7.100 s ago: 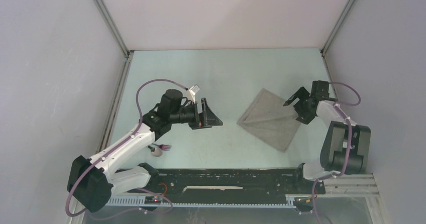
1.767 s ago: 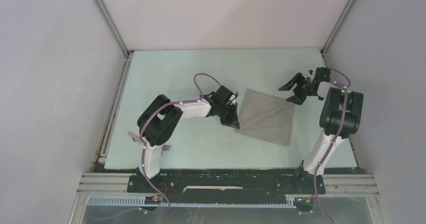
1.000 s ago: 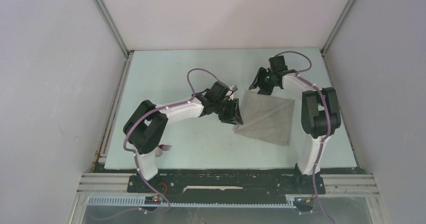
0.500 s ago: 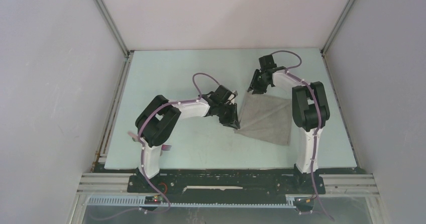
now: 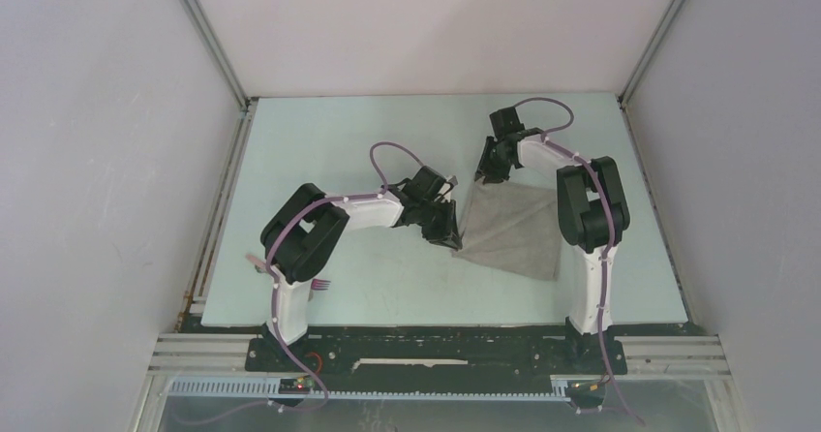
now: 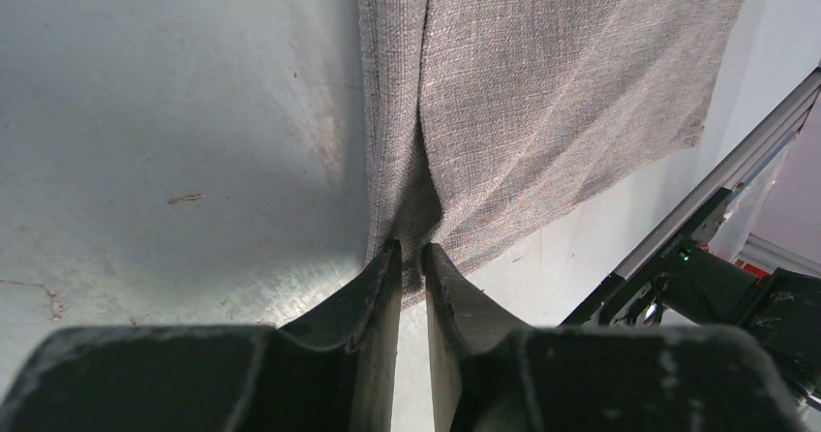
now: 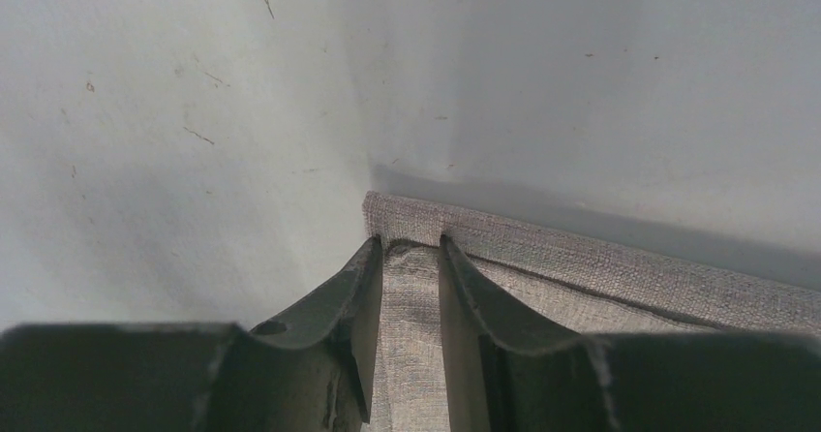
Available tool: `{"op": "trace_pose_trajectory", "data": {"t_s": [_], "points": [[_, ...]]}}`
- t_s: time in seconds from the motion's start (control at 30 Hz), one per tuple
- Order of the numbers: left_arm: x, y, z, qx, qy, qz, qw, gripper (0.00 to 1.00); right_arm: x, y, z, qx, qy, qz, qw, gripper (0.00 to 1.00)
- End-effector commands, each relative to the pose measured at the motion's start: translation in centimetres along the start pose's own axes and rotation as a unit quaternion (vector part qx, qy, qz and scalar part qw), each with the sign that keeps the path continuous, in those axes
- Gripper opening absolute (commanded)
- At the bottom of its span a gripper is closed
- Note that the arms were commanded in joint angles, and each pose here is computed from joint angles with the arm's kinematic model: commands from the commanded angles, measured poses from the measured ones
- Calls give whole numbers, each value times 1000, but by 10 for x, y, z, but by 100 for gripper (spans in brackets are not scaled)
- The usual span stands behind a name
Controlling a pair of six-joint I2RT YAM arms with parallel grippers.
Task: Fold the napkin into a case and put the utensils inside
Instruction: Smooth out the upper triangle-folded napkin at the center of the board.
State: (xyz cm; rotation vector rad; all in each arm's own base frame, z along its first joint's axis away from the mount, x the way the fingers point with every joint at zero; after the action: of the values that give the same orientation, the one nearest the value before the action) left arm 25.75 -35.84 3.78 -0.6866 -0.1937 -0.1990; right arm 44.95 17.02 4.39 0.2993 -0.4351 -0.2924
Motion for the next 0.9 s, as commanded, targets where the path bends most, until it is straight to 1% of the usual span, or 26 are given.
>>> {"op": "trace_pose_trajectory", "data": {"t_s": [0.0, 0.07, 0.1, 0.17, 0.33, 0.47, 0.63, 0.87], "points": [[1, 1, 3, 1, -8, -2, 1000, 23, 4, 6, -2, -10, -12, 1, 1000, 32], [2, 1, 3, 0, -9, -2, 1000, 23, 8, 7, 0, -9, -18, 1, 1000, 25], [1, 1, 3, 1, -8, -1, 1000, 23, 9, 9, 1, -7, -21, 0, 1000, 24], [1, -1, 5, -4, -8, -1, 1000, 26, 14, 12, 7, 2, -27, -3, 1000, 23], [2, -11, 17, -19, -16, -7, 1000, 37, 28, 14, 18, 21, -44, -14, 999, 21], [4, -19, 29, -27, -27, -14, 999, 44, 35, 10, 20, 37, -41, -32, 998, 11], [6, -20, 39, -20, -42, -21, 999, 52, 39, 12, 24, 59, -40, -42, 997, 0], [14, -16, 38, -14, -49, -21, 998, 57, 45, 20, 25, 86, -42, -47, 994, 0]]}}
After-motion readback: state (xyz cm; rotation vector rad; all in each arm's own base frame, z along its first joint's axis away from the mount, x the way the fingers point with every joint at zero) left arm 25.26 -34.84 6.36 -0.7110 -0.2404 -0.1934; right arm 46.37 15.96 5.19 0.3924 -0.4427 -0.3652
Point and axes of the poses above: each gripper's point midway between its finger pads, its own z axis back along the fingers, its own y axis along the line the jaws close on, x = y × z, the point moved 2 cm from there along z, back along the fingers
